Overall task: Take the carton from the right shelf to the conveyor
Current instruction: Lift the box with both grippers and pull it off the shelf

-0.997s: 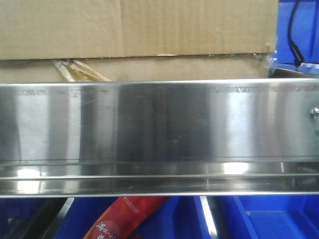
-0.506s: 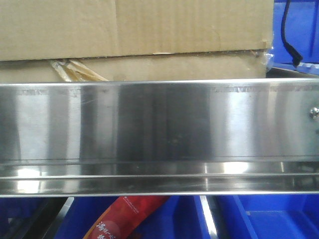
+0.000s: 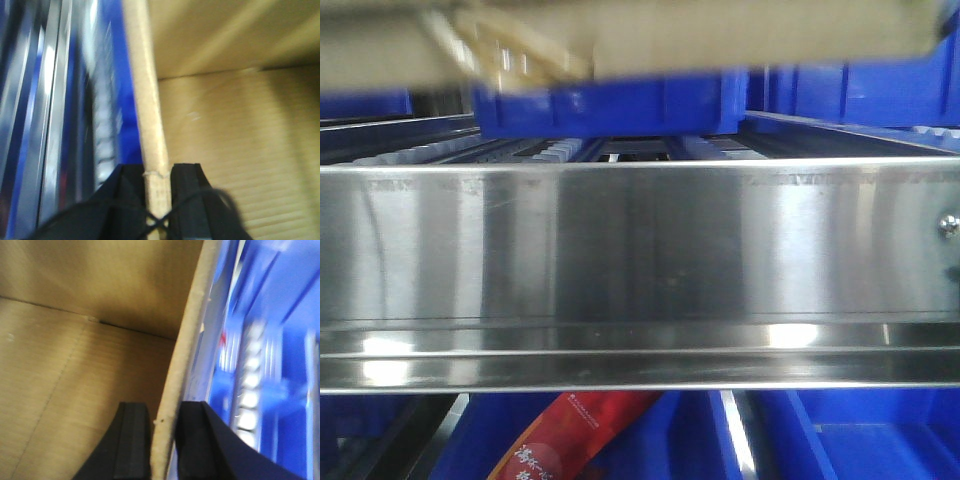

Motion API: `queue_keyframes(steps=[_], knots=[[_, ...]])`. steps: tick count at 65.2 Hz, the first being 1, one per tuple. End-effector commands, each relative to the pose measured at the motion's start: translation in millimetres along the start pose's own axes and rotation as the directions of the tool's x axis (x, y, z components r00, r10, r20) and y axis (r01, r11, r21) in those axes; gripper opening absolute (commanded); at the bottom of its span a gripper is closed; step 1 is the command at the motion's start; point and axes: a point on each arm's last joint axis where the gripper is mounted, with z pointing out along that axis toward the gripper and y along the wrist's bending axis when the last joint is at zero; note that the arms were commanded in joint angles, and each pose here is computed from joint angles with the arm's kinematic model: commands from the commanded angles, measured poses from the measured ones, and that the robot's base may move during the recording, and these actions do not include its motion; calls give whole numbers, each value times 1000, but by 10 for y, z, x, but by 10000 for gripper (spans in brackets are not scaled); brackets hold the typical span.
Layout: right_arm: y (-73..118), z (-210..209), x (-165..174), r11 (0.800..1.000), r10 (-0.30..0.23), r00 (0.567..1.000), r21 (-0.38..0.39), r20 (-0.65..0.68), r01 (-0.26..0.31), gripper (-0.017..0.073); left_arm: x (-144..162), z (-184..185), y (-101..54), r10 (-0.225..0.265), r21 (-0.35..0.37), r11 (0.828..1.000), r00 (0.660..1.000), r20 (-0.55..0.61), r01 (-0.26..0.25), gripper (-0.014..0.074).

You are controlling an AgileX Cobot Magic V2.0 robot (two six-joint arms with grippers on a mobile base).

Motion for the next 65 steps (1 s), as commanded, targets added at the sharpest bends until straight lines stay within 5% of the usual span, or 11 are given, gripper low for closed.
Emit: queue_keyframes(steps=[1, 19, 36, 65], knots=[[-16, -199, 124, 1000, -10, 1000, 12, 25, 10, -70, 36, -319, -69, 19, 39, 999, 997, 71, -22, -9], [-34, -436, 605, 1000, -4, 999, 1, -40, 4, -70, 365, -520, -204, 21, 130, 991, 999, 27, -25, -9], [22, -630, 632, 998, 21, 1000, -68, 21, -19, -70, 554, -503, -187, 23, 130, 991, 1000, -21, -20, -9], [26, -622, 629, 997, 22, 1000, -71, 20, -21, -70, 550, -503, -179, 26, 122, 992, 1000, -17, -24, -9]])
